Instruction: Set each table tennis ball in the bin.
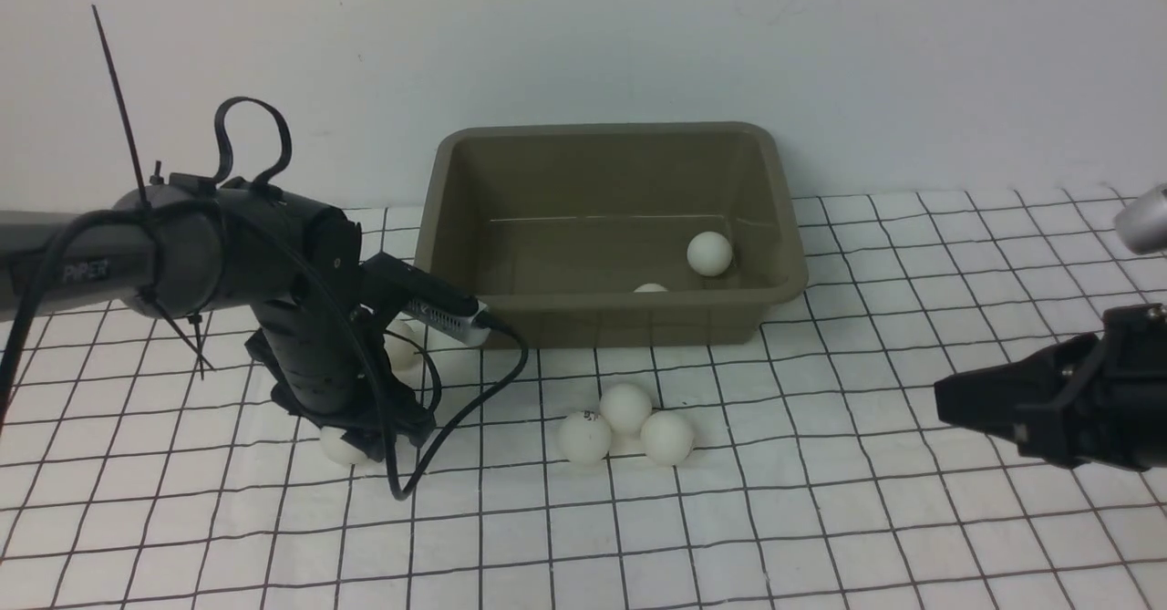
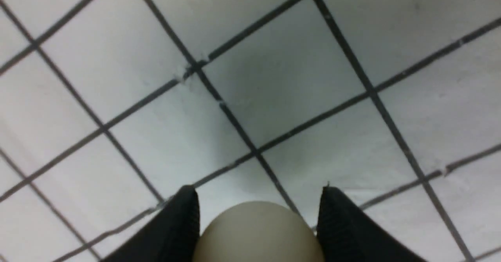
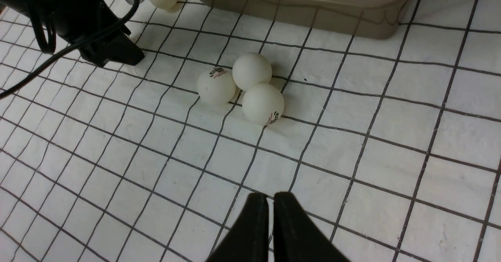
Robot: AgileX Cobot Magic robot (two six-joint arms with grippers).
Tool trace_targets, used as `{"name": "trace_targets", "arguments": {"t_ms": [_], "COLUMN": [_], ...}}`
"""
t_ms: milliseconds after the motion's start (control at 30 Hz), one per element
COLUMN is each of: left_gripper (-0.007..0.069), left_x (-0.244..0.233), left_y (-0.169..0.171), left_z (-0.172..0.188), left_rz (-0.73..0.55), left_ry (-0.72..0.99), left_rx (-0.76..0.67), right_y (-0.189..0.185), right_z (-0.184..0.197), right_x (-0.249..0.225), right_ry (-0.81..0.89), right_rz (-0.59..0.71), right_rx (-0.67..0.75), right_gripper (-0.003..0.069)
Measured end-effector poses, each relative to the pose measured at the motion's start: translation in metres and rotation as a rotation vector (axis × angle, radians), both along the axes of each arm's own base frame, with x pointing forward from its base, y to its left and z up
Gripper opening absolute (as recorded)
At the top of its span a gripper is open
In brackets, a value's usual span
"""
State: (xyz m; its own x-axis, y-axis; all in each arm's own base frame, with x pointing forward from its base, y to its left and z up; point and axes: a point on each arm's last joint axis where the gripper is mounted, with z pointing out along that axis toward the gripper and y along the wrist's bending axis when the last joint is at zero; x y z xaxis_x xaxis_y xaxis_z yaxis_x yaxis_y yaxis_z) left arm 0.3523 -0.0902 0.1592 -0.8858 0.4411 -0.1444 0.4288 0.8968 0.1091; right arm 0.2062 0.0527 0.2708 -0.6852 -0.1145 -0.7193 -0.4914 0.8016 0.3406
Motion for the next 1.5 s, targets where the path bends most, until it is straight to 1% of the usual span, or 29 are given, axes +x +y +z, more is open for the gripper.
{"name": "trace_targets", "arguments": {"t_ms": [100,300,367,533,667,767,933,967,1000,1167,1233,1333,1400,1500], "left_gripper": [0.0346,0.0346,0.0346,0.0346,0.0346,0.0346,0.0346,0.0346,0.0346,0.0346,0.0367,0.0428,0.0455,0.0465], "left_x": [-0.003,-0.006,-0.006,0.001,0.015,0.036,0.068,0.070,0.079,0.098,0.103,0.104,0.103,0.097], "left_y": [0.002,0.003,0.002,-0.006,-0.019,-0.035,-0.057,-0.059,-0.065,-0.076,-0.078,-0.079,-0.079,-0.077], "left_z": [0.014,0.063,0.085,0.125,0.143,0.137,0.109,0.108,0.098,0.075,0.066,0.063,0.066,0.078], "left_rz": [-0.003,0.001,0.003,-0.006,-0.034,-0.064,-0.096,-0.097,-0.105,-0.120,-0.125,-0.131,-0.141,-0.159], "left_ry": [-0.018,-0.121,-0.186,-0.310,-0.376,-0.380,-0.348,-0.346,-0.333,-0.282,-0.262,-0.255,-0.258,-0.247], "left_rx": [0.004,-0.018,-0.041,-0.103,-0.163,-0.195,-0.210,-0.211,-0.210,-0.196,-0.188,-0.188,-0.188,-0.179], "right_y": [0.000,-0.001,-0.001,-0.002,-0.002,-0.002,-0.001,-0.001,-0.001,-0.001,-0.001,0.000,0.000,0.000], "right_z": [0.000,0.000,0.000,0.000,0.000,0.000,0.000,0.000,0.000,0.000,0.000,0.000,0.000,0.000], "right_x": [0.000,0.001,0.001,0.002,0.002,0.002,0.002,0.002,0.002,0.001,0.001,0.000,0.000,0.000], "right_ry": [-0.001,-0.008,-0.010,-0.016,-0.017,-0.017,-0.013,-0.013,-0.013,-0.009,-0.005,-0.003,-0.002,-0.002], "right_rz": [-0.003,-0.012,-0.016,-0.024,-0.026,-0.026,-0.020,-0.021,-0.021,-0.014,-0.008,-0.005,-0.004,-0.004], "right_rx": [-0.001,-0.004,-0.006,-0.009,-0.010,-0.010,-0.007,-0.008,-0.008,-0.005,-0.003,-0.001,-0.001,-0.001], "right_gripper": [0.0010,0.0010,0.0010,0.0010,0.0010,0.0010,0.0010,0.0010,0.0010,0.0010,0.0010,0.0010,0.0010,0.0010]}}
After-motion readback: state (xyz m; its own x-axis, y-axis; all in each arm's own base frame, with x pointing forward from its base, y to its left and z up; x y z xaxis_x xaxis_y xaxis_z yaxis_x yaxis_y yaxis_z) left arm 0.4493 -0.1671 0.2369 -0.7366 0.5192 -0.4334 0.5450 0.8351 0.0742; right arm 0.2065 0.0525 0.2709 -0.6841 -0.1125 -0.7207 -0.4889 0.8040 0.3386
